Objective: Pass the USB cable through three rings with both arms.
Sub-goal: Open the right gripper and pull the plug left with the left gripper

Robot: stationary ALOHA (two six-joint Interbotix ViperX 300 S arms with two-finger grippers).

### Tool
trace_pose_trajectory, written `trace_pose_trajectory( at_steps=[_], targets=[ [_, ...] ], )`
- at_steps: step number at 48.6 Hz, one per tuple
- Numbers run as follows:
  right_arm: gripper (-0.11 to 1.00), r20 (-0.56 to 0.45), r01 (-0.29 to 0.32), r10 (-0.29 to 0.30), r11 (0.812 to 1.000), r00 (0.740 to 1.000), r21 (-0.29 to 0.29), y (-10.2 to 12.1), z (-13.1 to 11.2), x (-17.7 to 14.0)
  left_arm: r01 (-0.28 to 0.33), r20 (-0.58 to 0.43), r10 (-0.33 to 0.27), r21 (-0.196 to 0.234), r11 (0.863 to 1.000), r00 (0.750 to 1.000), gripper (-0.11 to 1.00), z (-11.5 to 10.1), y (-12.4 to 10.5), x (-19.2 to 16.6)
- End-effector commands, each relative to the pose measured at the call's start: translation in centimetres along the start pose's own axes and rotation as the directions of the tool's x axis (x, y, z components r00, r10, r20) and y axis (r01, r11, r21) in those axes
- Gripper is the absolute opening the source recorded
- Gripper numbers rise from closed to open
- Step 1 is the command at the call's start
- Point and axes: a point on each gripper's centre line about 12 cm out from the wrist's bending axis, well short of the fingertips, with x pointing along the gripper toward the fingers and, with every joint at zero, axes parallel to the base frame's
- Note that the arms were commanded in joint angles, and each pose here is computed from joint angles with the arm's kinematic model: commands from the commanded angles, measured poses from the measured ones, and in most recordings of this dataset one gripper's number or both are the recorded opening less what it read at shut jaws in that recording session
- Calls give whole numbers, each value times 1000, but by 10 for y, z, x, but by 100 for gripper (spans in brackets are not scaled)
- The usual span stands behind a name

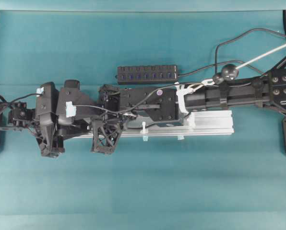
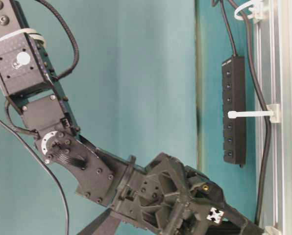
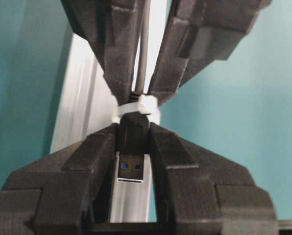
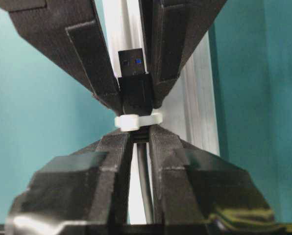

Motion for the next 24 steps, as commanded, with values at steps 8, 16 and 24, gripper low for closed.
trace_pose_trajectory(
  at_steps=[8,16,24],
  targets=[
    [18,27,-7,7,1000,1000,-2,4,5,-26,3,26,-3,-7,1000,1000,24,5,0,-10],
    [64,3,-4,4,1000,1000,0,4,-2,-31,5,18,-5,-4,1000,1000,24,6,-2,-21],
    [88,5,2,-2,1000,1000,0,1,-5,-38,4,15,-4,2,1000,1000,24,11,-2,-33]
  ],
)
